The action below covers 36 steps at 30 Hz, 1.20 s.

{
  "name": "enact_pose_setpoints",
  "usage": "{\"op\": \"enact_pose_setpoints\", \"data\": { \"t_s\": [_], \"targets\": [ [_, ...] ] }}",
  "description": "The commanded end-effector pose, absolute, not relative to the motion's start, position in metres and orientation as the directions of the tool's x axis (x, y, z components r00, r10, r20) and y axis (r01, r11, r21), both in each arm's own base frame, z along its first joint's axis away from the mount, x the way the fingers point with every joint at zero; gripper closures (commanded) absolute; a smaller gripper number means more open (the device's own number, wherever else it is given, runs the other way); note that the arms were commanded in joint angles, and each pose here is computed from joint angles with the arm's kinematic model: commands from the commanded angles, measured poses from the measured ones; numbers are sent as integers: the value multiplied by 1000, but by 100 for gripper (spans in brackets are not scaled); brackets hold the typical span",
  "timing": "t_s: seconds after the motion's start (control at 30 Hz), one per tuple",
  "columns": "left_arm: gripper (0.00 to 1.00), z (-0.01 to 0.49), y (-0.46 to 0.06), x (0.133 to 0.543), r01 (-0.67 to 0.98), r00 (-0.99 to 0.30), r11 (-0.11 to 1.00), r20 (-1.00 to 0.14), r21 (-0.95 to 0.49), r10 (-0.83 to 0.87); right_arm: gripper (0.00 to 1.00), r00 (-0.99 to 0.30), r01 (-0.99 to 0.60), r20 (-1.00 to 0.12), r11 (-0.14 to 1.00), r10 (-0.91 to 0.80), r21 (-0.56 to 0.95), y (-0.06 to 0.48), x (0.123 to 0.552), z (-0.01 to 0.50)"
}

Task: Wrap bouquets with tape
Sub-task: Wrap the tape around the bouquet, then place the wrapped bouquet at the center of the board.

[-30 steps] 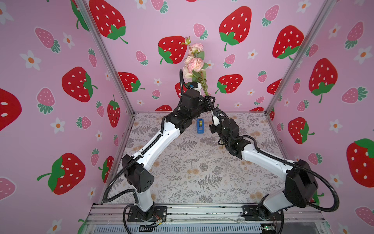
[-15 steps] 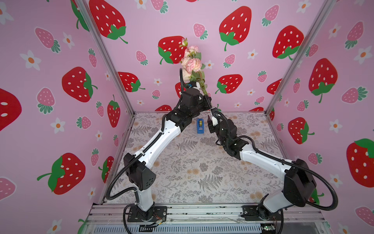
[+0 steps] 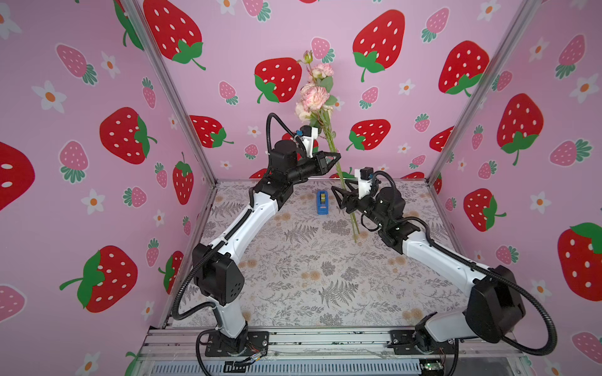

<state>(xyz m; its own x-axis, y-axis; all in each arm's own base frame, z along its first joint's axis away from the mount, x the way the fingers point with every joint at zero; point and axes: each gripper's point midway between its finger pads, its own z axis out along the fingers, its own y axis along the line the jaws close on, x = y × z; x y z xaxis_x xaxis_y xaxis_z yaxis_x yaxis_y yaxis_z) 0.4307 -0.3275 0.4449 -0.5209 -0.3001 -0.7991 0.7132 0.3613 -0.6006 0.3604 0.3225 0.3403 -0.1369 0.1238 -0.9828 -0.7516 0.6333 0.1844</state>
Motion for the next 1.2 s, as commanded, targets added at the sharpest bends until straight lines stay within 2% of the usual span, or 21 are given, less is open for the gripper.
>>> {"op": "enact_pose_setpoints", "data": {
  "t_s": [0.0,0.1,0.13,0.23,0.27,0.33,0.37,0.4,0.43,0.6,0.8,1.03,1.17],
  "targets": [
    [100,497,-328,393,853,-392,232,-867,-468,-308,47,-174,-828,-973,511,153,228,342,346,349],
    [100,499,-328,389,866,-371,228,-877,-446,-306,92,-172,-816,-970,527,174,239,340,349,352],
    [100,497,-328,390,866,-369,234,-880,-442,-299,100,-170,-811,-970,535,174,238,339,351,352],
    [100,489,-326,392,855,-363,278,-888,-437,-281,100,-166,-789,-972,570,166,232,333,354,350],
    [100,483,-321,396,833,-367,327,-888,-446,-278,100,-167,-765,-973,601,160,230,328,358,348],
    [47,470,-312,401,790,-368,414,-890,-452,-269,100,-180,-704,-973,672,144,230,315,365,340],
    [30,461,-306,401,769,-367,454,-892,-451,-265,100,-188,-665,-972,711,138,229,307,367,333],
    [22,453,-297,401,744,-360,499,-896,-444,-260,100,-198,-627,-972,746,129,227,297,369,327],
    [19,443,-292,400,721,-362,533,-897,-443,-255,100,-210,-594,-971,773,116,221,290,370,319],
    [17,362,-248,389,530,-447,727,-873,-436,-197,100,-349,-436,-937,885,3,165,254,369,253],
    [19,282,-187,371,278,-493,894,-851,-351,-181,100,-549,-304,-824,952,-144,36,218,362,159],
    [21,232,-149,356,136,-559,949,-813,-284,-163,100,-731,-259,-654,966,-193,4,193,337,68],
    [22,213,-128,351,65,-528,963,-828,-260,-188,100,-795,-233,-577,973,-186,6,184,320,31]
  ]
}}
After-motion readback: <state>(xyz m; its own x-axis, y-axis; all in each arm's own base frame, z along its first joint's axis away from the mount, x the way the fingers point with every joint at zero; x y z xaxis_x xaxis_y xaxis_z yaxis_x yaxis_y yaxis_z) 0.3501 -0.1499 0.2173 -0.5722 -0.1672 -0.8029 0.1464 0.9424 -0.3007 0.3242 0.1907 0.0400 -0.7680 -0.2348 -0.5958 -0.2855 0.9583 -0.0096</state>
